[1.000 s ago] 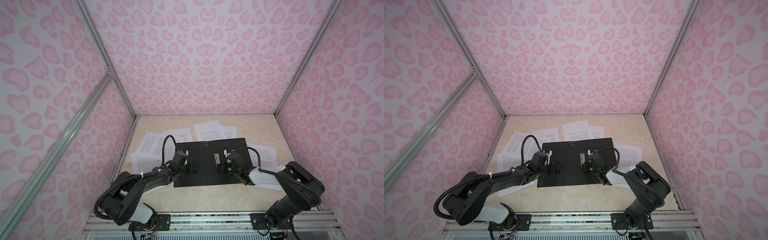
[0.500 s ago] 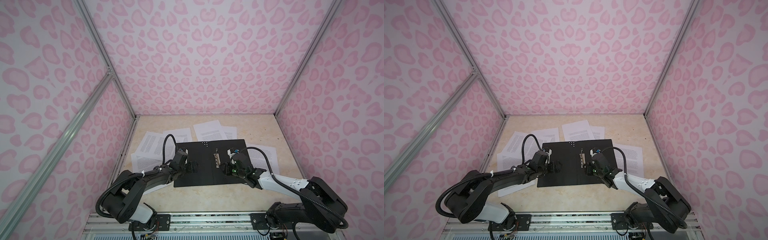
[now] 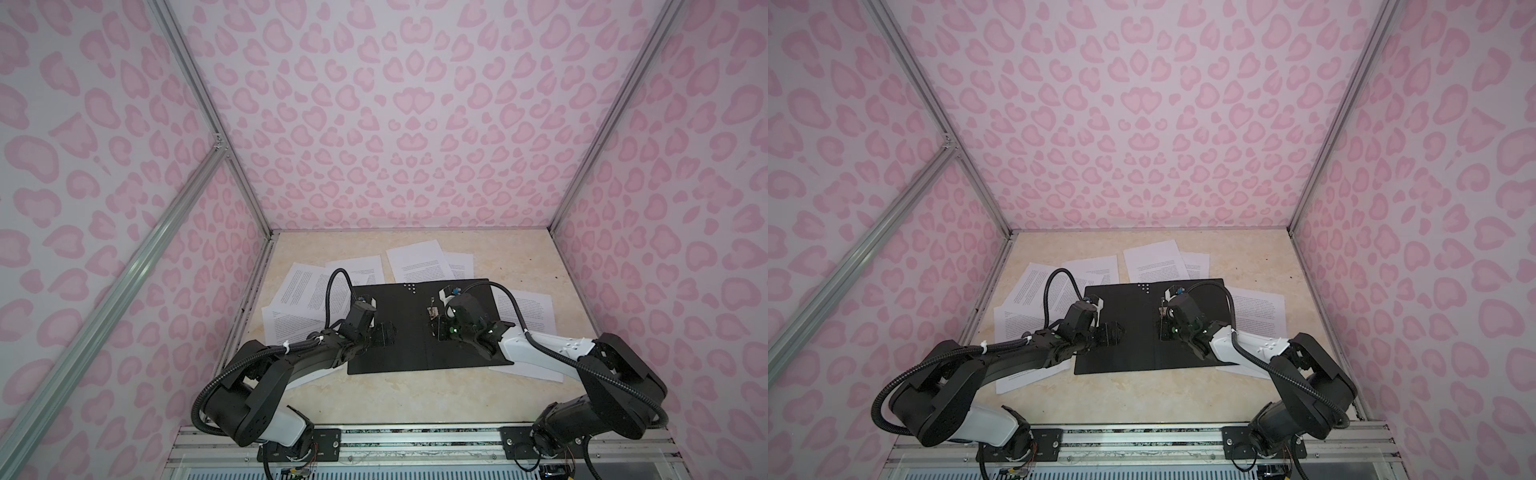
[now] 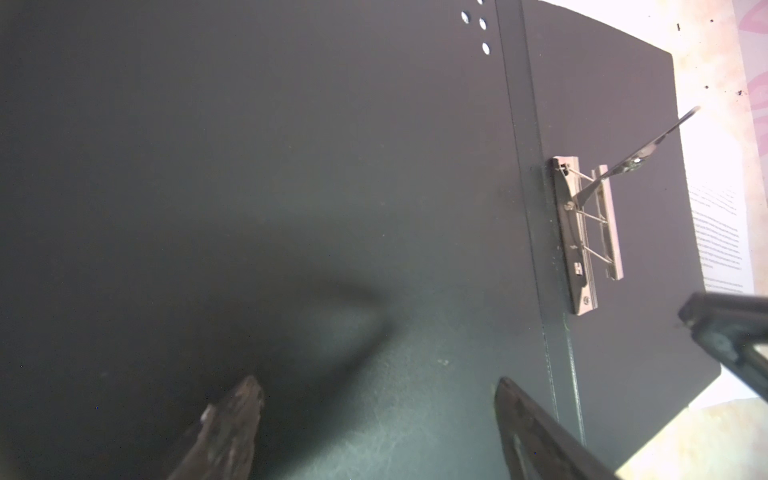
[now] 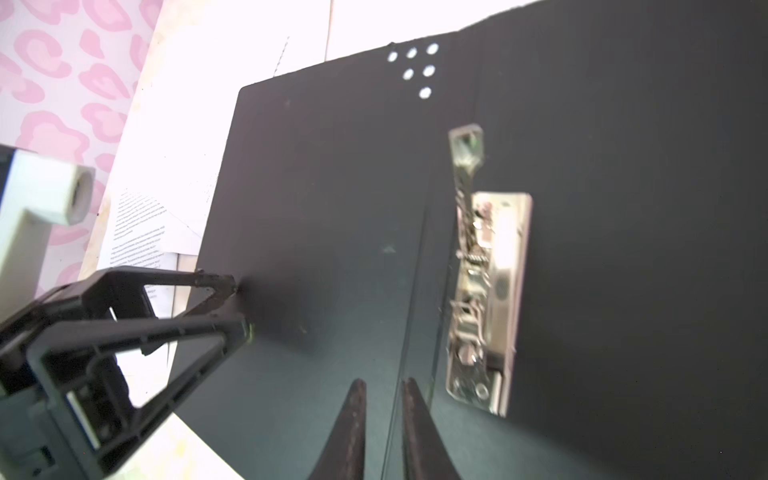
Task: Put the files into the folder
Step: 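Lift the metal clip's lever with the right gripper while the left gripper holds the folder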
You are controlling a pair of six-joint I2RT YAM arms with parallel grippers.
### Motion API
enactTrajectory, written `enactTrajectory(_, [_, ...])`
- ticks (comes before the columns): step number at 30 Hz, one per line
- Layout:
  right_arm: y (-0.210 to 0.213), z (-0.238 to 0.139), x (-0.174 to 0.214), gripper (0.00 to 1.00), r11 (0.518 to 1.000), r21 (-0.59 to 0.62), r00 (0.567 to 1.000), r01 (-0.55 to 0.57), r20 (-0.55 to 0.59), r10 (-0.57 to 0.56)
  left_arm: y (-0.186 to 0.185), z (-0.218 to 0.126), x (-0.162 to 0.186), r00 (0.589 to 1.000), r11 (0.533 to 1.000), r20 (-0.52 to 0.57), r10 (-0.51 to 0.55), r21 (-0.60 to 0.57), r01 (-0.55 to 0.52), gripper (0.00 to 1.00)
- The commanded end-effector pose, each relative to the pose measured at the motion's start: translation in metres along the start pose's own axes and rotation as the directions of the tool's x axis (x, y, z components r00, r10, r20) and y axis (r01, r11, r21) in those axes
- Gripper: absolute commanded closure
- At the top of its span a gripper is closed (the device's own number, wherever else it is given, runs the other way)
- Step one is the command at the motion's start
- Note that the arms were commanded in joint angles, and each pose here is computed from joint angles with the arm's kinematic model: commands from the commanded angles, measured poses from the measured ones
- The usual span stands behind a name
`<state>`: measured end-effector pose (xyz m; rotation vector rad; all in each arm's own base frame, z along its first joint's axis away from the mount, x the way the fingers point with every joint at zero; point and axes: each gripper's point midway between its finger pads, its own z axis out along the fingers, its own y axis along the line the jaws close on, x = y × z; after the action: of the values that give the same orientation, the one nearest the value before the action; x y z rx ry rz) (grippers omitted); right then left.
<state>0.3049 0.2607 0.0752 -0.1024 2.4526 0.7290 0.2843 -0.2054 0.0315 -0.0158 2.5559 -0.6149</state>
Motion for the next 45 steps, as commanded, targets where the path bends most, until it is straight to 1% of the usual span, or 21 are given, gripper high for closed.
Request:
enactTrajectory(1, [-0.009, 0.010, -0.002, 0.85, 1.000, 0.020, 0.999, 0.011, -0.050, -0.010, 0.028, -0.002, 0.037, 0.990, 0.994, -0.138, -0.036, -0.110, 0.021, 0.10])
enactTrajectory(3, [-0.016, 0.018, -0.008, 0.89, 0.998, 0.055, 0.998, 0.029, -0.065, -0.025, 0.028, -0.001, 0.037, 0.989, 0.994, -0.140, -0.038, -0.111, 0.023, 0.10])
enactTrajectory(6, [-0.021, 0.027, -0.018, 0.91, 0.992, 0.096, 0.995, 0.077, -0.076, -0.069, 0.028, -0.002, 0.037, 0.989, 0.994, -0.140, -0.040, -0.111, 0.024, 0.10])
enactTrajectory(10, [-0.021, 0.042, -0.033, 0.93, 0.994, 0.074, 0.993, 0.075, -0.094, -0.068, 0.027, -0.002, 0.036, 0.990, 0.994, -0.136, -0.039, -0.110, 0.024, 0.10])
enactTrajectory(14, [-0.037, 0.053, -0.048, 0.93, 0.988, 0.129, 0.993, 0.084, -0.094, -0.073, 0.028, -0.001, 0.036, 0.990, 0.993, -0.138, -0.040, -0.111, 0.024, 0.10])
enactTrajectory(16, [-0.043, 0.060, -0.053, 0.94, 0.990, 0.115, 0.993, 0.078, -0.098, -0.067, 0.027, -0.002, 0.035, 0.990, 0.994, -0.135, -0.038, -0.109, 0.023, 0.10])
enactTrajectory(17, [-0.042, 0.063, -0.055, 0.94, 0.994, 0.081, 0.993, 0.070, -0.101, -0.062, 0.027, -0.002, 0.035, 0.990, 0.994, -0.134, -0.037, -0.110, 0.023, 0.10])
enactTrajectory(20, [-0.032, 0.062, -0.061, 0.93, 0.995, 0.028, 0.991, 0.092, -0.097, -0.088, 0.027, -0.002, 0.035, 0.990, 0.994, -0.134, -0.034, -0.109, 0.020, 0.10])
enactTrajectory(23, [-0.017, 0.051, -0.072, 0.86, 0.993, -0.014, 0.989, 0.121, -0.079, -0.122, 0.027, -0.001, 0.035, 0.990, 0.994, -0.138, -0.034, -0.110, 0.019, 0.10])
enactTrajectory(28, [-0.001, 0.015, -0.088, 0.68, 0.990, -0.027, 0.990, 0.140, -0.023, -0.141, 0.024, 0.000, 0.034, 0.990, 0.995, -0.140, -0.030, -0.096, 0.016, 0.10])
enactTrajectory(31, [-0.006, -0.002, -0.082, 0.62, 0.992, -0.008, 0.992, 0.122, -0.003, -0.122, 0.018, -0.001, 0.033, 0.990, 0.998, -0.137, -0.016, -0.065, 0.007, 0.10])
enactTrajectory(34, [-0.013, -0.017, -0.063, 0.52, 0.996, 0.000, 0.996, 0.092, 0.019, -0.092, 0.006, -0.006, 0.027, 0.993, 1.000, -0.119, 0.010, -0.006, -0.011, 0.10])
enactTrajectory(37, [-0.019, -0.029, -0.044, 0.44, 0.996, 0.012, 0.996, 0.085, 0.032, -0.085, -0.009, -0.021, 0.015, 0.997, 0.997, -0.059, 0.047, 0.064, -0.043, 0.10])
enactTrajectory(39, [-0.019, -0.035, -0.033, 0.40, 0.996, 0.011, 0.995, 0.091, 0.035, -0.092, -0.023, -0.037, 0.004, 0.998, 0.990, 0.006, 0.068, 0.125, -0.068, 0.10])
enactTrajectory(40, [-0.019, -0.037, -0.029, 0.39, 0.995, 0.011, 0.995, 0.095, 0.031, -0.095, -0.025, -0.044, -0.001, 0.997, 0.988, 0.035, 0.068, 0.134, -0.072, 0.09])
enactTrajectory(43, [-0.014, -0.042, -0.017, 0.36, 0.990, 0.028, 0.990, 0.137, 0.016, -0.138, -0.021, -0.071, -0.009, 0.992, 0.992, 0.121, 0.023, 0.124, -0.038, 0.09])
enactTrajectory(44, [-0.010, -0.044, -0.012, 0.35, 0.987, 0.029, 0.988, 0.156, 0.004, -0.156, -0.013, -0.078, -0.009, 0.990, 0.996, 0.138, -0.003, 0.092, -0.010, 0.09])
enactTrajectory(45, [-0.005, -0.044, -0.009, 0.34, 0.985, 0.019, 0.985, 0.170, -0.003, -0.170, -0.001, -0.085, -0.007, 0.987, 0.998, 0.155, -0.047, 0.044, 0.041, 0.09])
